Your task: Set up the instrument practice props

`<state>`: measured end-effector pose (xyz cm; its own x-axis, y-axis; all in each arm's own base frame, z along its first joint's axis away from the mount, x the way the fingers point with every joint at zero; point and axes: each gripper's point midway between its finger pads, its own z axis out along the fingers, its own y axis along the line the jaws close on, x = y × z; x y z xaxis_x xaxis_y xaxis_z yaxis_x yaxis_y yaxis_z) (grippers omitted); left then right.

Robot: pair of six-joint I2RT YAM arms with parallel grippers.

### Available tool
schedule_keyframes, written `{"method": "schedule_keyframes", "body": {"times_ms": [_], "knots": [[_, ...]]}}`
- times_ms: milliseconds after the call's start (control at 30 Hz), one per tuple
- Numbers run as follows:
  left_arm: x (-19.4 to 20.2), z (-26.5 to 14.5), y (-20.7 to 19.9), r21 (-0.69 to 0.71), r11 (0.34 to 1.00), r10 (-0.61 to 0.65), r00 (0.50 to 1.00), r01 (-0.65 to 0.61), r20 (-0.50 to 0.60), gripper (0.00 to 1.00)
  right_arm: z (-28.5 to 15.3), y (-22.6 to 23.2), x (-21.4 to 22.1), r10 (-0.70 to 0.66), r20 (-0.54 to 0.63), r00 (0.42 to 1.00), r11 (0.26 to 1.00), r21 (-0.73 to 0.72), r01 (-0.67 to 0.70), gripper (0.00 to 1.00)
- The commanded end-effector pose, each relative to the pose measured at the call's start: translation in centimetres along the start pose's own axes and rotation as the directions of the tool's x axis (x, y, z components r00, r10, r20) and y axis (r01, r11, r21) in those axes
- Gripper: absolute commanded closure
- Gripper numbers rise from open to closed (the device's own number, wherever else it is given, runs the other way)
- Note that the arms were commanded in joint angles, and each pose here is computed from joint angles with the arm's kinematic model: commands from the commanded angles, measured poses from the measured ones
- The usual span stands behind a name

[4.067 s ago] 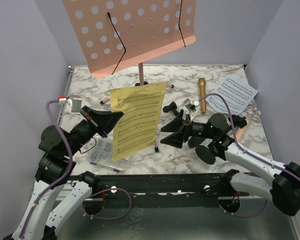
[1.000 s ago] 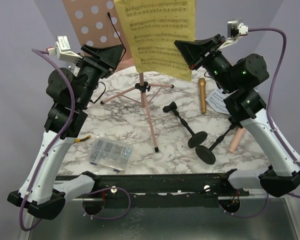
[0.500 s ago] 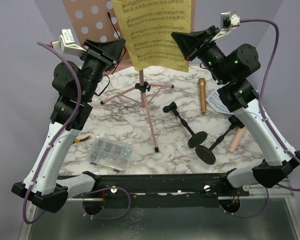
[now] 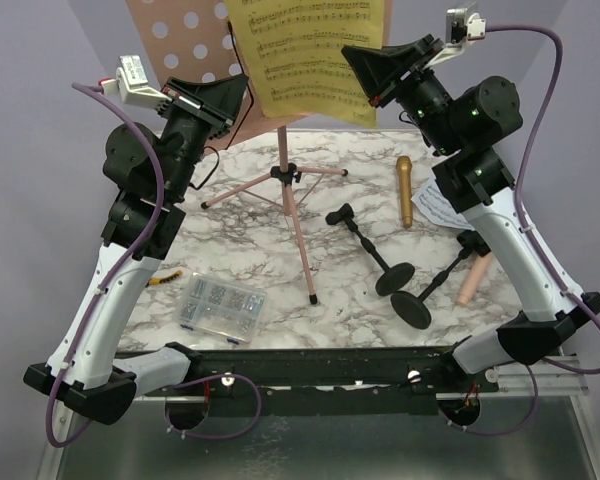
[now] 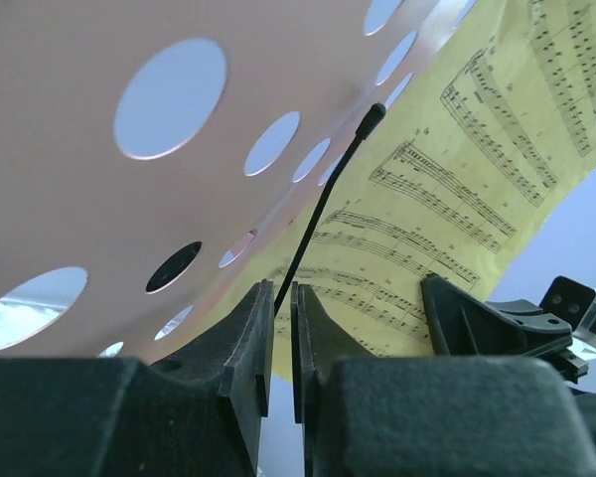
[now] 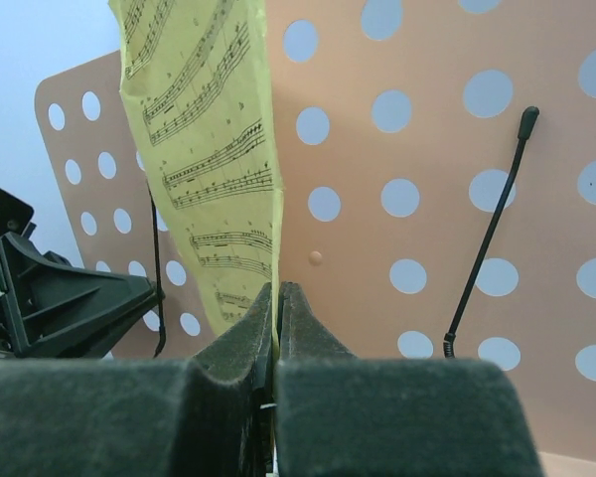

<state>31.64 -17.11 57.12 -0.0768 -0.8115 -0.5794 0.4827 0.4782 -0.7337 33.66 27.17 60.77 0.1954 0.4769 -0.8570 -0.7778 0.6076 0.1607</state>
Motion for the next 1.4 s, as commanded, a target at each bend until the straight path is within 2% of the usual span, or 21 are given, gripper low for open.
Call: {"method": "schedule_keyframes", "body": {"times_ms": [0, 233, 333, 400, 467, 800, 967, 1200, 1367], "knots": [[-1.1, -0.1, -2.5, 0.112, 0.993, 0.021, 0.999, -0.024, 0.029, 0.85, 0.6, 0.1, -0.7, -0.011, 0.026, 1.0, 1.0, -0.025, 0.011, 0.99], [-0.4, -0.1, -3.0, 0.161, 0.984, 0.08, 0.997, -0.08, 0.008, 0.97, 1.0, -0.4, -0.6, -0.022, 0.034, 0.999, 1.0, -0.009, 0.022, 0.99], [-0.3, -0.2, -2.8, 0.158, 0.984, 0.082, 0.997, -0.082, 0.01, 0.97, 0.9, -0.6, -0.7, -0.026, 0.036, 0.999, 1.0, 0.004, 0.026, 0.99], [-0.2, -0.5, -2.5, 0.148, 0.986, 0.076, 0.997, -0.076, 0.012, 0.89, 0.5, -0.8, -0.9, -0.031, 0.044, 0.999, 0.999, 0.022, 0.03, 0.99], [-0.3, -0.8, -2.0, 0.131, 0.989, 0.067, 0.998, -0.069, 0.021, 0.76, 0.1, -1.2, -1.1, -0.036, 0.054, 0.998, 0.998, 0.045, 0.034, 0.99], [-0.6, -1.1, -0.4, 0.068, 0.994, 0.084, 0.995, -0.088, 0.059, 0.55, -0.5, -1.4, -2.0, -0.05, 0.077, 0.996, 0.996, 0.075, 0.045, 1.0], [-0.3, -1.1, -0.5, 0.079, 0.995, 0.06, 0.997, -0.063, 0.046, 0.51, -0.2, -1.5, -1.5, -0.047, 0.067, 0.997, 0.997, 0.069, 0.042, 1.0], [0.0, -0.3, -0.2, 0.073, 0.995, 0.071, 0.997, -0.073, 0.041, 0.51, -0.1, -1.2, -1.5, -0.04, 0.071, 0.997, 0.998, 0.054, 0.036, 0.99], [0.3, 0.7, -0.6, 0.099, 0.992, 0.073, 0.997, -0.076, 0.034, 0.63, 0.0, -1.2, -1.4, -0.038, 0.067, 0.997, 0.998, 0.049, 0.034, 0.99]]}}
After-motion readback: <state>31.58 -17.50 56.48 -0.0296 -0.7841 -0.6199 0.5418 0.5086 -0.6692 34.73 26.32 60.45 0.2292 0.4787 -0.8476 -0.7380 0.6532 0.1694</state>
